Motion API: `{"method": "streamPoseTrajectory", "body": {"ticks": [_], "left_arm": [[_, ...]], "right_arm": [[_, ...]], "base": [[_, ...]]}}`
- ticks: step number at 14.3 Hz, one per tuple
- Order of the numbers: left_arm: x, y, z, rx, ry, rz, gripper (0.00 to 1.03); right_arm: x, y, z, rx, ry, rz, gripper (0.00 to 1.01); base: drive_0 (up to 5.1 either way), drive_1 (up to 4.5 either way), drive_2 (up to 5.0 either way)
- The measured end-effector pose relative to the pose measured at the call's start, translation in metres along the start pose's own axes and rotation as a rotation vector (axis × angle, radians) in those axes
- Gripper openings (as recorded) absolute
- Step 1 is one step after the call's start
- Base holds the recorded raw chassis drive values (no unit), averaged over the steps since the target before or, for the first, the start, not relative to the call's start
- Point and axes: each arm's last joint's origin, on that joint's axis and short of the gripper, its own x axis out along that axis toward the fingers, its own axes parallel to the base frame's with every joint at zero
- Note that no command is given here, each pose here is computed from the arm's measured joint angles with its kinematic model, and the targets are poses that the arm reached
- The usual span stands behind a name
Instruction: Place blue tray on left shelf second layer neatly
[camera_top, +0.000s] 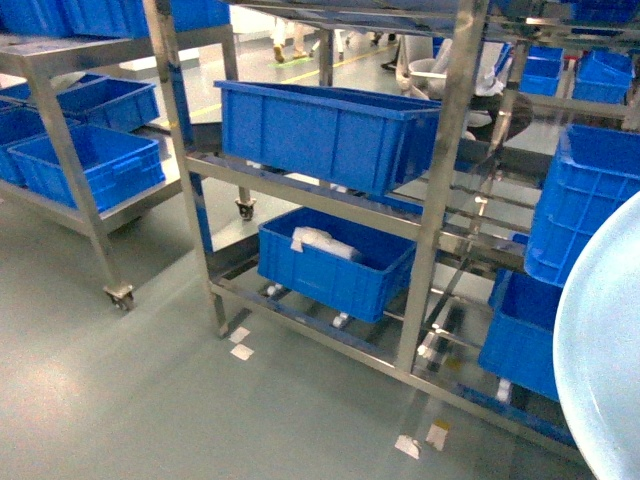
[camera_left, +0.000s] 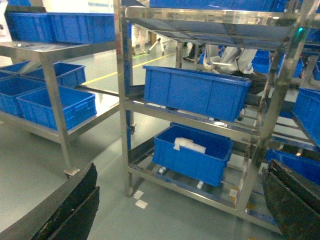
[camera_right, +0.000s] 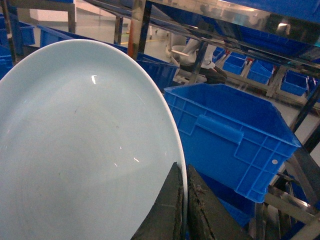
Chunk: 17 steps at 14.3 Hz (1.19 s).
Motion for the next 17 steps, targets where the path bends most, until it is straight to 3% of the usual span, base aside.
{"method": "streamPoseTrajectory", "body": {"ticks": [3,17], "left_arm": [[0.0000,0.0000,0.0000,0.000,0.000,0.000,0.98],[0.0000,0.0000,0.0000,0.000,0.000,0.000,0.98]], "right_arm": [[0.0000,0.0000,0.0000,0.000,0.000,0.000,0.02],[0.0000,0.0000,0.0000,0.000,0.000,0.000,0.02]], "base": [[-0.1,4.22,-4.4],[-1.9,-1.92,-1.9]]}}
